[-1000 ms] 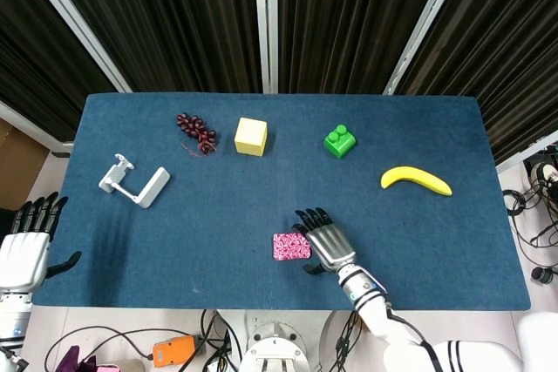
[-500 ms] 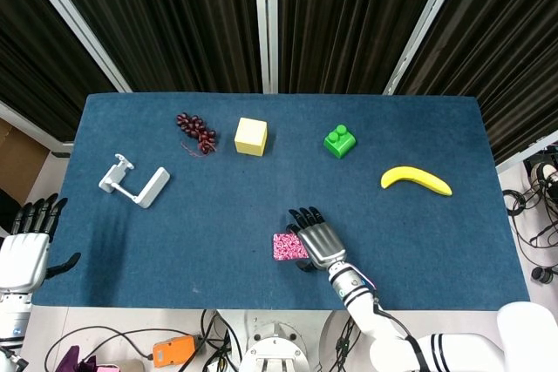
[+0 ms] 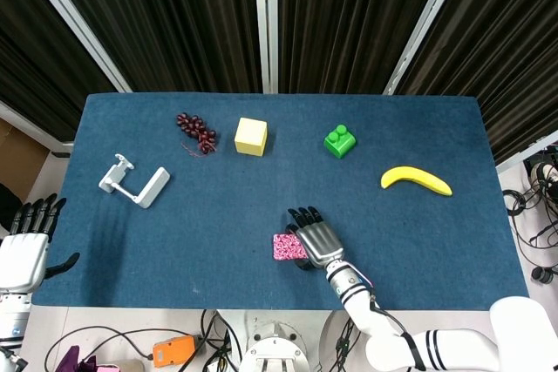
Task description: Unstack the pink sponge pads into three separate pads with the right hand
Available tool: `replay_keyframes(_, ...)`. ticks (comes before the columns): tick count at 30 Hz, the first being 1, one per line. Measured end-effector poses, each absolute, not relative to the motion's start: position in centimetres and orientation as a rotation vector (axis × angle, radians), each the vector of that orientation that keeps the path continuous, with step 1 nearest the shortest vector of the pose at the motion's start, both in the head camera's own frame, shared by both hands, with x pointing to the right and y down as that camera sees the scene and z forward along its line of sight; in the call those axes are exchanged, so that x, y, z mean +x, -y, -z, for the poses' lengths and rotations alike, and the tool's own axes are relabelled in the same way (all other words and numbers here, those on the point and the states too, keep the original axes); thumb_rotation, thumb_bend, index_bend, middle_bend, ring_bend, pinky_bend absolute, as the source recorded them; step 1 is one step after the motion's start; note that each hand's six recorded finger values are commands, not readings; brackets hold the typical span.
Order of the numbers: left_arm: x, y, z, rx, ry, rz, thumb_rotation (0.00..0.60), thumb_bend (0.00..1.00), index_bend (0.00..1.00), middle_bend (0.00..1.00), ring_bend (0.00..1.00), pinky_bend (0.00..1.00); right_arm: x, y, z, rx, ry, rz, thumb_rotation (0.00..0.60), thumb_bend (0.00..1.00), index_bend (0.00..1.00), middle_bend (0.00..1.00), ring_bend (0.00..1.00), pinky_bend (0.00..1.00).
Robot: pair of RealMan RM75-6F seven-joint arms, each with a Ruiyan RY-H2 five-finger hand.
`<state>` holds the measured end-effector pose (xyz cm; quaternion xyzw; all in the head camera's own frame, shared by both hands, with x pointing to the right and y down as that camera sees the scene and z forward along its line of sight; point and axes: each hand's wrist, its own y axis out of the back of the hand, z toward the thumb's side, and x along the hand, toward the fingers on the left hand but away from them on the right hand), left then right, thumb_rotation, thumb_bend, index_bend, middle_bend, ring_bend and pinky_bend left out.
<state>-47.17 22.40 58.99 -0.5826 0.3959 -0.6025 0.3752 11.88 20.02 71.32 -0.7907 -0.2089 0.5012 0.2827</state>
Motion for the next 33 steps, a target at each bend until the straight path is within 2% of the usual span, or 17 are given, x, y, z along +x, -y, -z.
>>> replay_keyframes(6,-47.2,-22.3,-58.9,-1.487,-1.010,1.544,0.600,0.12,0.00,0.00,0.00,0.00,11.9,-19.9,-71.4,-2.127,0.565,-1.352,0.600,0.41,0.37,0.10,0.00,0.02)
replay_keyframes(17,-47.2,-22.2,-58.9,-1.486,-1.009,1.545,0.600,0.12,0.00,0.00,0.00,0.00,11.9,-19.5,-71.5,-2.154,0.584,-1.357,0.600,0.49,0.51,0.10,0.00,0.03)
replay_keyframes(23,-47.3,-22.2,-58.8,-1.486,-1.010,1.546,0.600,0.12,0.00,0.00,0.00,0.00,12.1,-18.9,-70.8,-2.162,0.619,-1.328,0.600,0.52,0.52,0.11,0.00,0.03)
replay_keyframes(33,-47.2,-22.1,-58.9,-1.487,-1.006,1.547,0.600,0.12,0.00,0.00,0.00,0.00,13.3,-14.6,-70.4,-2.111,0.712,-1.333,0.600,0.52,0.51,0.12,0.00,0.01)
